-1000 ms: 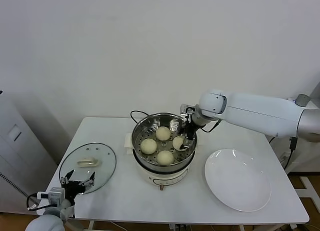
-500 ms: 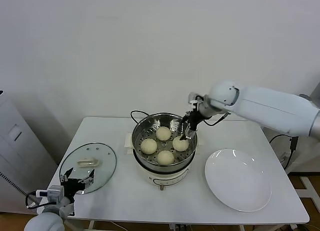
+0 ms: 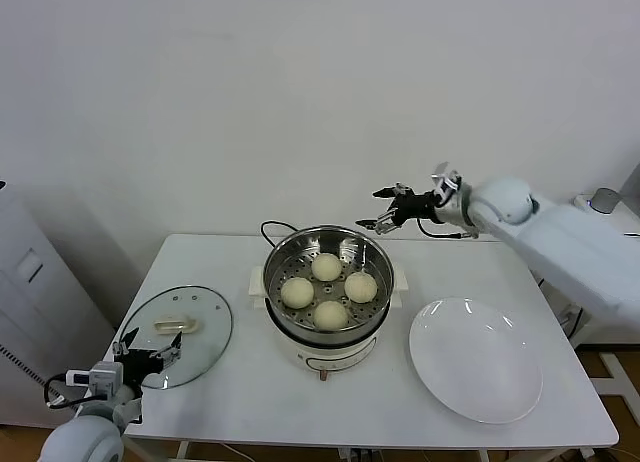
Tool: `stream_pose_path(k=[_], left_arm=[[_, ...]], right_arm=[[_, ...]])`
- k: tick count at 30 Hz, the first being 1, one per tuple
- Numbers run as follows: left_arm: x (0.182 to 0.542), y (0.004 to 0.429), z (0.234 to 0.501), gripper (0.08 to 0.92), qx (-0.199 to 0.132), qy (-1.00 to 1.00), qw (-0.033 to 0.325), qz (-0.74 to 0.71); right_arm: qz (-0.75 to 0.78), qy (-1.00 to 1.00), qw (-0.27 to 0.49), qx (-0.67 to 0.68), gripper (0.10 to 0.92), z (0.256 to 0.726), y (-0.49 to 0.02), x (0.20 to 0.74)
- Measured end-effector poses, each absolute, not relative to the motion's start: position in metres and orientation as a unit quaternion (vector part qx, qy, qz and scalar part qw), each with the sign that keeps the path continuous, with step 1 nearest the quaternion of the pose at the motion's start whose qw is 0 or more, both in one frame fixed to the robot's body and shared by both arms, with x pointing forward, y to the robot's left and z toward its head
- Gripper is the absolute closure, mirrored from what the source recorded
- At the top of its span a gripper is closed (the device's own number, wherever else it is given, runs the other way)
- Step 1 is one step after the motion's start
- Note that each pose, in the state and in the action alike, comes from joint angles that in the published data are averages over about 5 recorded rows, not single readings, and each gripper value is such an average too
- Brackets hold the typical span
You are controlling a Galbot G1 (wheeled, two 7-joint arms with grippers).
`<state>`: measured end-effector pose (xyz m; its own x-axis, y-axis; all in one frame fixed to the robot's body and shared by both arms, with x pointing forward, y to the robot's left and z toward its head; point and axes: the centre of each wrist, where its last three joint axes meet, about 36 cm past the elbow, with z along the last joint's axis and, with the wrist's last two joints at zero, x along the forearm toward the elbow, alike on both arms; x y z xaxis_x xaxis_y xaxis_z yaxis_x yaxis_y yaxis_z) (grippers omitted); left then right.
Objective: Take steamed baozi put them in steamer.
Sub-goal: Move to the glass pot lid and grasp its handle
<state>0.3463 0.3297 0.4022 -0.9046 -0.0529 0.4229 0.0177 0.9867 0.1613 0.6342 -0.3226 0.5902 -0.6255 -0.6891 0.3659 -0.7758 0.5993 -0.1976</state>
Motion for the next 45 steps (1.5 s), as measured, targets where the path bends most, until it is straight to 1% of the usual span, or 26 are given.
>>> stream_pose_path(k=[8,15,20,26,35,45], left_arm=[[0.347,0.333,0.402,0.177,0.003,-0.974,0.204,-0.096],[0.346,0.338,0.403,0.177,-0.001,-0.972,0.197,-0.128],[0.342,0.344,0.398,0.177,-0.006,-0.968,0.192,-0.164],[0.334,0.350,0.389,0.177,-0.017,-0.955,0.173,-0.241],[0.320,0.357,0.365,0.177,-0.034,-0.916,0.146,-0.373],[0.316,0.370,0.337,0.177,-0.052,-0.847,0.095,-0.521]], right_arm=[[0.100,-0.943,0.053,0.312,0.200,0.532,-0.360,0.600],[0.060,-0.971,0.022,0.230,0.200,0.486,-0.380,0.563],[0.036,-0.983,0.009,0.181,0.200,0.455,-0.393,0.533],[0.013,-0.991,0.003,0.132,0.200,0.419,-0.405,0.495],[0.001,-0.997,0.018,0.076,0.200,0.369,-0.420,0.440],[0.001,-0.998,0.037,0.042,0.200,0.334,-0.427,0.399]])
